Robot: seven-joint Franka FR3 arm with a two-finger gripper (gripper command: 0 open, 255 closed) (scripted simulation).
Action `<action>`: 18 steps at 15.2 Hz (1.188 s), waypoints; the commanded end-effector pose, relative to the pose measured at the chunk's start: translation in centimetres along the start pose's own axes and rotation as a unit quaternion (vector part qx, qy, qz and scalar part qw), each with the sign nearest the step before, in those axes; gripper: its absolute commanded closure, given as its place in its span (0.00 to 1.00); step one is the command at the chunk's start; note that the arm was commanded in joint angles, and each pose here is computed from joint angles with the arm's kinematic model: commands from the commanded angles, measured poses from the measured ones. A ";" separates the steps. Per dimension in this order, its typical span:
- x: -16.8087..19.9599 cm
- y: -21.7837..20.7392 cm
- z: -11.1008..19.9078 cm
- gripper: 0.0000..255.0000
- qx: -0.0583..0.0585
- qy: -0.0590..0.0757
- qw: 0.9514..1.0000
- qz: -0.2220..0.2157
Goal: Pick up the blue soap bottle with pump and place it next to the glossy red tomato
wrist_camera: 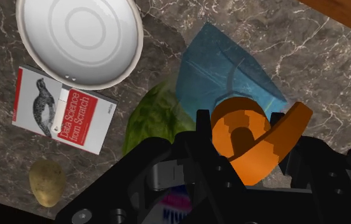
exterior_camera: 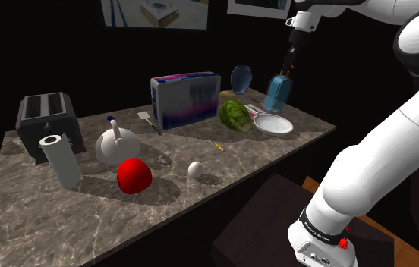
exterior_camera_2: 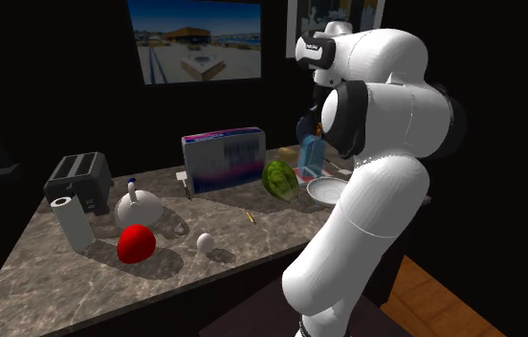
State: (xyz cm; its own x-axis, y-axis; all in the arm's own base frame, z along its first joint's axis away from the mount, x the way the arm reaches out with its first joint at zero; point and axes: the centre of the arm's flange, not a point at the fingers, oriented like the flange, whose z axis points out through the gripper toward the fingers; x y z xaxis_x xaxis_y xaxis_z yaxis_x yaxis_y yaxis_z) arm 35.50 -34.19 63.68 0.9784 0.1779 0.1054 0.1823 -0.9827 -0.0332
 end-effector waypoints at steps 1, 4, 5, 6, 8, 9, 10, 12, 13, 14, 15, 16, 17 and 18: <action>0.1 0.0 -1.2 1.00 0.000 0.000 1.000 0.000; 0.3 0.0 -2.8 1.00 0.000 0.000 1.000 0.000; 0.3 0.0 -3.3 1.00 0.000 0.000 1.000 0.000; 0.4 -0.1 -3.8 1.00 0.000 0.000 1.000 0.000; 0.5 -0.1 -4.9 1.00 0.000 0.000 1.000 0.000; 0.6 -0.1 -5.4 1.00 0.000 0.000 1.000 0.000; 0.6 -0.1 -5.9 1.00 0.000 0.000 1.000 0.000; 0.7 -0.2 -7.0 1.00 0.000 0.000 1.000 0.000; 0.8 -0.2 -7.4 1.00 0.000 0.000 1.000 0.000; 1.2 -1.4 -7.3 1.00 0.000 0.000 1.000 0.000; 1.7 -2.7 -7.2 1.00 0.000 0.000 1.000 0.000; 2.1 -3.9 -7.1 1.00 0.000 0.000 1.000 0.000; 2.6 -5.1 -7.0 1.00 0.000 0.000 1.000 0.000; 3.0 -6.4 -6.9 1.00 0.000 0.000 1.000 0.000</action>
State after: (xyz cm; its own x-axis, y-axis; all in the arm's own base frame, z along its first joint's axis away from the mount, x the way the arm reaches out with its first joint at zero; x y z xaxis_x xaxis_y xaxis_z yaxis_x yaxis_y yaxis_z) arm 36.46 -29.06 71.28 0.9781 0.1796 0.1056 0.1840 -0.9823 -0.0339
